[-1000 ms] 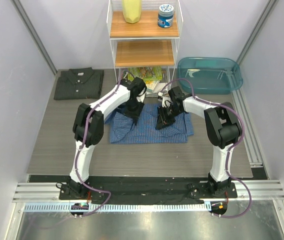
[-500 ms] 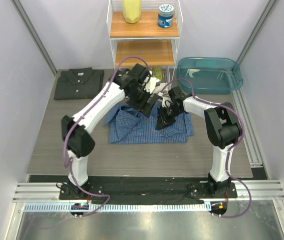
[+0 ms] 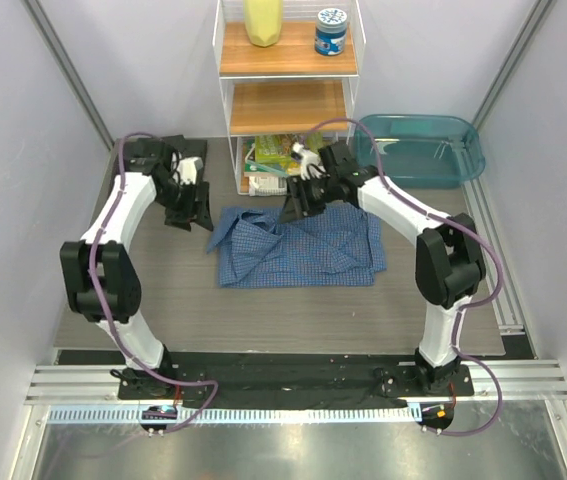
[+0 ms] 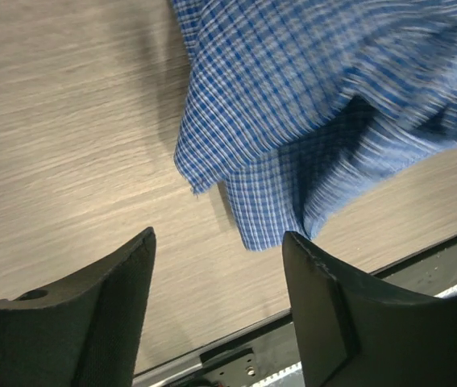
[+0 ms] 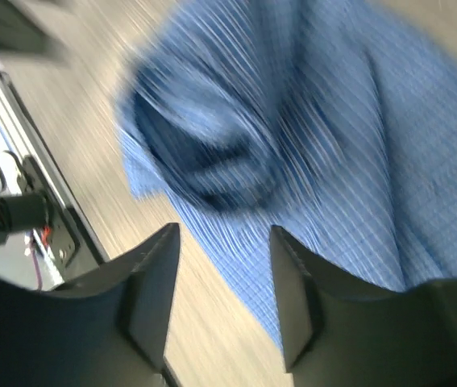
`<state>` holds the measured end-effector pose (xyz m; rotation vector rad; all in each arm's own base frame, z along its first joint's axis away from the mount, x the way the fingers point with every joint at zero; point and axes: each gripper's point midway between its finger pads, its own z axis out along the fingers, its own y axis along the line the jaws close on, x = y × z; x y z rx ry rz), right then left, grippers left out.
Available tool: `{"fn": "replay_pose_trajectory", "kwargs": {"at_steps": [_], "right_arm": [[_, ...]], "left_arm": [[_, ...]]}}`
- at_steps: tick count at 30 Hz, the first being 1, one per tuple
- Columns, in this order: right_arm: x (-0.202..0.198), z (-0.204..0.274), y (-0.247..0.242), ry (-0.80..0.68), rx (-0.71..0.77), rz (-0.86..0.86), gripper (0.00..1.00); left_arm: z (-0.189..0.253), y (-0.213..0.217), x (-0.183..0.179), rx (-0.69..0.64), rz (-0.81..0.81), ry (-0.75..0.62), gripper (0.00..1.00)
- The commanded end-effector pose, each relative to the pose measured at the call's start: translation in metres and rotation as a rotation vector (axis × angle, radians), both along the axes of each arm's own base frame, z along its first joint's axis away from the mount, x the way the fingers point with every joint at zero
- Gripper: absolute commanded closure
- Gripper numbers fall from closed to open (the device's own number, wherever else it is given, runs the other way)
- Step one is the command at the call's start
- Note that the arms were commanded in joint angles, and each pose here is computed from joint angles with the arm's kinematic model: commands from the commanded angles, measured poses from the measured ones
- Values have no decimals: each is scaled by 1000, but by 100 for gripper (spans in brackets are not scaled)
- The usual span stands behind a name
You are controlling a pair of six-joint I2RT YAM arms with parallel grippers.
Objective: Fold and stack the long sleeve shirts
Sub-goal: Fold the shirt
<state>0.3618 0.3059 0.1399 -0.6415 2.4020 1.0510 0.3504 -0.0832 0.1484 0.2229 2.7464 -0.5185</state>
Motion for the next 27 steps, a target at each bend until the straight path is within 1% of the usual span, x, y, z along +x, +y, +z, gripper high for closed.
{"fn": "replay_pose_trajectory", "kwargs": {"at_steps": [1,2,3,4,8,10,12,15,16,18,19,21,22,24,25,27], "right_arm": [[21,25,49,-125,31,29,43],[24,27,54,-139,30,31,38],[22,25,63,-141,26,40,37],[25,31,69,-151,37,42,36],[14,15,90,-110,35,84,36],[2,9,97,-87,30,111,36],[-7,-1,97,-67,9,130,36],[-16,-9,91,-56,-13,144,44],[-17,-10,88,-67,-28,146,52],[-22,-9,80,-75,-45,151,63],[-24,-7,78,-87,-48,159,73],[-31,-6,70,-86,-59,166,80],[-33,-7,67,-92,-67,178,83],[-42,-10,56,-80,-94,185,84],[-45,-13,51,-75,-107,188,84],[-50,-25,36,-62,-152,191,82]], "left_arm": [[-20,-9,12,-56,9,9,32],[-26,-10,14,-61,18,11,31],[-28,-10,16,-61,22,11,31],[-31,-10,17,-59,26,9,30],[-42,-13,24,-74,37,25,30],[-47,-18,24,-90,23,38,30],[-51,-23,23,-89,4,45,28],[-55,-30,19,-71,-25,51,25],[-55,-34,18,-67,-36,51,24],[-57,-37,17,-49,-43,48,25],[-59,-39,18,-29,-51,35,28],[-60,-44,19,-5,-68,22,34],[-61,-43,21,19,-67,17,42],[-59,-51,22,21,-82,10,52],[-56,-54,26,20,-88,3,64],[-51,-64,26,2,-107,-1,73]]}}
